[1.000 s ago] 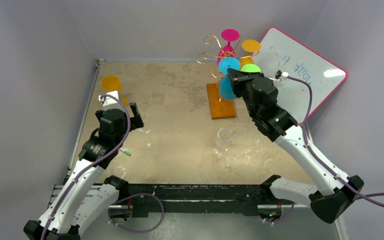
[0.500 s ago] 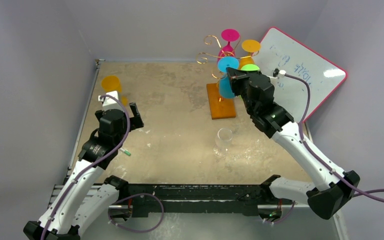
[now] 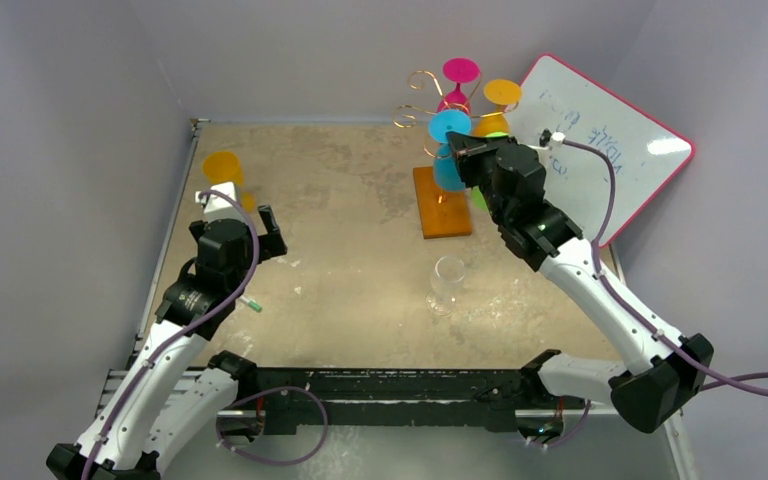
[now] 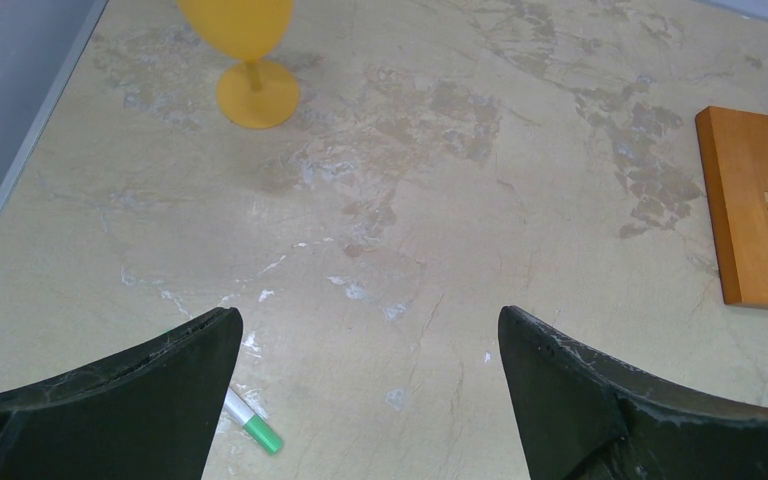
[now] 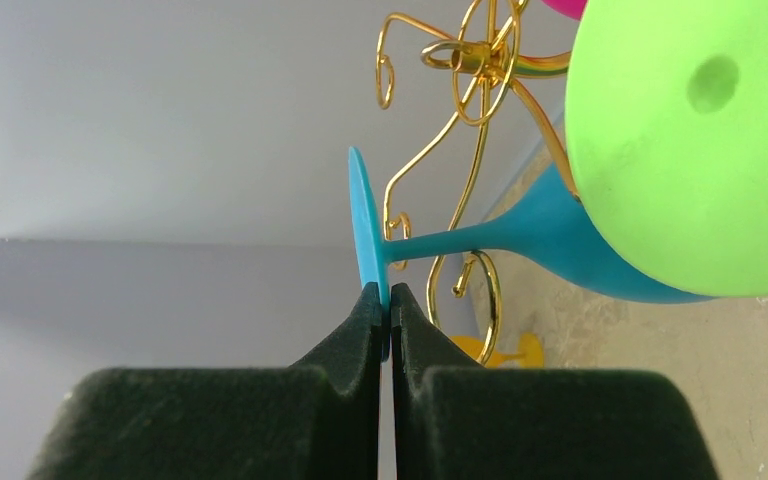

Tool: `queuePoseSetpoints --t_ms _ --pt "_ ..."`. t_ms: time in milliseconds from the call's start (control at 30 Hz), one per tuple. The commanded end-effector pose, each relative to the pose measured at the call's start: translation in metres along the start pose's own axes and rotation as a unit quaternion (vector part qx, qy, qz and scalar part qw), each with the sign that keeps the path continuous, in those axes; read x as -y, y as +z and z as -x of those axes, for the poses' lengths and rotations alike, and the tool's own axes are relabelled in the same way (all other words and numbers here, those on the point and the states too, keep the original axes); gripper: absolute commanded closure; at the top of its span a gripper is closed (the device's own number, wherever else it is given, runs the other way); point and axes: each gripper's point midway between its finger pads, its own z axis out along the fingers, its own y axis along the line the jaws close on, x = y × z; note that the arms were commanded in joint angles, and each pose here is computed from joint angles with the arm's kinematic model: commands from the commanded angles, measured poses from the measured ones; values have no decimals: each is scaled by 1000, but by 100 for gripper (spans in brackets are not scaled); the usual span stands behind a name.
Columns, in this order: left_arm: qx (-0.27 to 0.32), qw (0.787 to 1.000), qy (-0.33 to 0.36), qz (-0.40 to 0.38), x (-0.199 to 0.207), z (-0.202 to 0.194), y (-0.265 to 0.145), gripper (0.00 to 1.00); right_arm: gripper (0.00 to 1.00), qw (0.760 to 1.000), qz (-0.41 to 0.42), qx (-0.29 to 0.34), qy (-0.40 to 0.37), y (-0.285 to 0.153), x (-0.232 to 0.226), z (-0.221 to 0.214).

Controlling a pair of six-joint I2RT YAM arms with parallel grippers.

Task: Place the wine glass upside down on the wine glass rack

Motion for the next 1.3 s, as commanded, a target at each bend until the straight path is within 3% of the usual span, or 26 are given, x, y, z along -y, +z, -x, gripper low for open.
queuePoseSetpoints --t_ms 0,633,1267 --pt "26 1000 -9 -8 4 12 0 0 100 998 50 -26 4 -8 -34 -5" --pt "25 1000 -7 -4 2 12 1 0 100 996 38 -74 -13 -7 -19 -23" --pt "22 1000 -5 -2 3 10 3 0 94 999 -8 -45 -19 -14 10 -8"
